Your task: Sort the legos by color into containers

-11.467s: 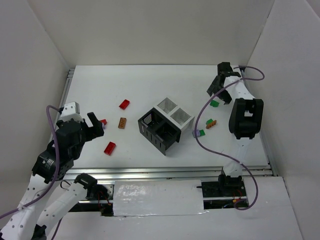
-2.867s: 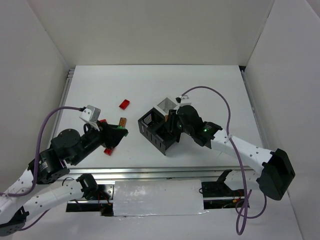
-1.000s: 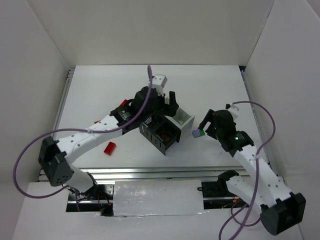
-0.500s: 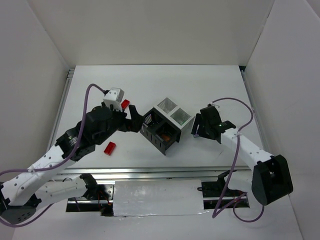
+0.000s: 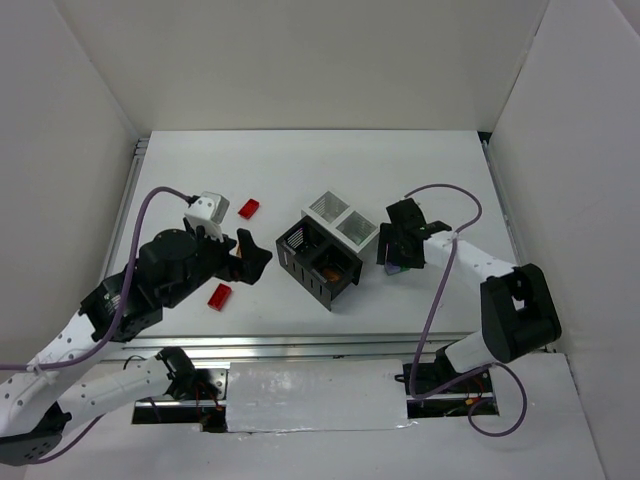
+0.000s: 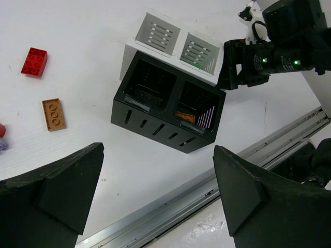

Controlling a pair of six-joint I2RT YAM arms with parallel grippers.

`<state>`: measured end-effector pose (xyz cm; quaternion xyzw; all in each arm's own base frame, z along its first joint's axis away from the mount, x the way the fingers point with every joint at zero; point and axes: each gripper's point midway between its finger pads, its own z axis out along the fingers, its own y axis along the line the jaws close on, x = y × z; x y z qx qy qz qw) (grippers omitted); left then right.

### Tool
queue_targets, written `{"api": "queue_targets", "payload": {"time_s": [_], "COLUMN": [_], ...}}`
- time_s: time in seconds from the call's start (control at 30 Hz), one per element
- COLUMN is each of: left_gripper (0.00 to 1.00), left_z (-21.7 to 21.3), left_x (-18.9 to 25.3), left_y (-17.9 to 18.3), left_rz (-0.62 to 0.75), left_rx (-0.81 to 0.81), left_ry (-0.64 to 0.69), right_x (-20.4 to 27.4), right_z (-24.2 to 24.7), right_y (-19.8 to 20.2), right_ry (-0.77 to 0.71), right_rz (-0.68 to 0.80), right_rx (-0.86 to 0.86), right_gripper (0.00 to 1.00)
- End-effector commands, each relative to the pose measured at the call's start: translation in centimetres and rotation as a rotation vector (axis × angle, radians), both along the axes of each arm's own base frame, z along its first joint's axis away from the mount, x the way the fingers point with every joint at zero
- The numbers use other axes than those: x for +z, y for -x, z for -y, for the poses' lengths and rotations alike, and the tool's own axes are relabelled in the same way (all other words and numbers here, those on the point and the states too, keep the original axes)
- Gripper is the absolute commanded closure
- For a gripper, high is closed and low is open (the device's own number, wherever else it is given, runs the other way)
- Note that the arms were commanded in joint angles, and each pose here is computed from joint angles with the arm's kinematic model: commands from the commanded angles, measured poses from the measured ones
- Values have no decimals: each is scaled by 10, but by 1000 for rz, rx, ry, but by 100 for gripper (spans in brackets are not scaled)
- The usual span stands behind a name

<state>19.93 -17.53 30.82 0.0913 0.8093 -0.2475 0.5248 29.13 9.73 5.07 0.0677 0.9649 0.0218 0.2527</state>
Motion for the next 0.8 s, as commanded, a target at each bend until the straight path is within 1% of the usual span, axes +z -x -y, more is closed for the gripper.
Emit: {"api": "queue_targets", "payload": {"time_s": [0.0,0.17,0.23,0.27,0.37,0.4,0.43,0.47,0.53,0.57,0.67,0.7,0.77], "left_gripper": [1,0,1,1,0,0,1,0,0,1,1,0,1], "left_z": [-6,-10,-9,-8,-6,-6,-5,-6,-6,-7,-7,-7,-5], "left_x": [1,5,5,5,3,2,2,1,1,0,1,0,0], "left_y": [4,5,5,5,4,4,4,4,4,4,4,4,3], "left_rz": [27,41,43,44,39,37,36,35,36,34,35,34,31], "left_rx": [-19,-16,-18,-22,-27,-28,-28,-27,-24,-23,-19,-23,-23], "left_ry": [-18,-28,-29,-27,-29,-31,-32,-34,-37,-39,-35,-37,-35], "right_x": [-4,-7,-8,-9,-12,-13,-13,-15,-14,-14,-10,0,9], "right_z": [-2,-1,-1,-1,0,0,-1,1,3,2,5,4,6], "right_y": [-5,-2,0,0,0,1,0,1,1,1,5,2,2], "right_ry": [25,27,27,28,35,37,36,42,49,50,41,24,17], "right_rz": [-26,-42,-46,-49,-66,-73,-73,-79,-75,-73,-59,-20,13], "right_rx": [35,25,27,27,25,27,29,23,14,11,-11,-23,-42], "right_gripper": [28,30,34,44,56,64,67,71,72,76,81,82,85]}}
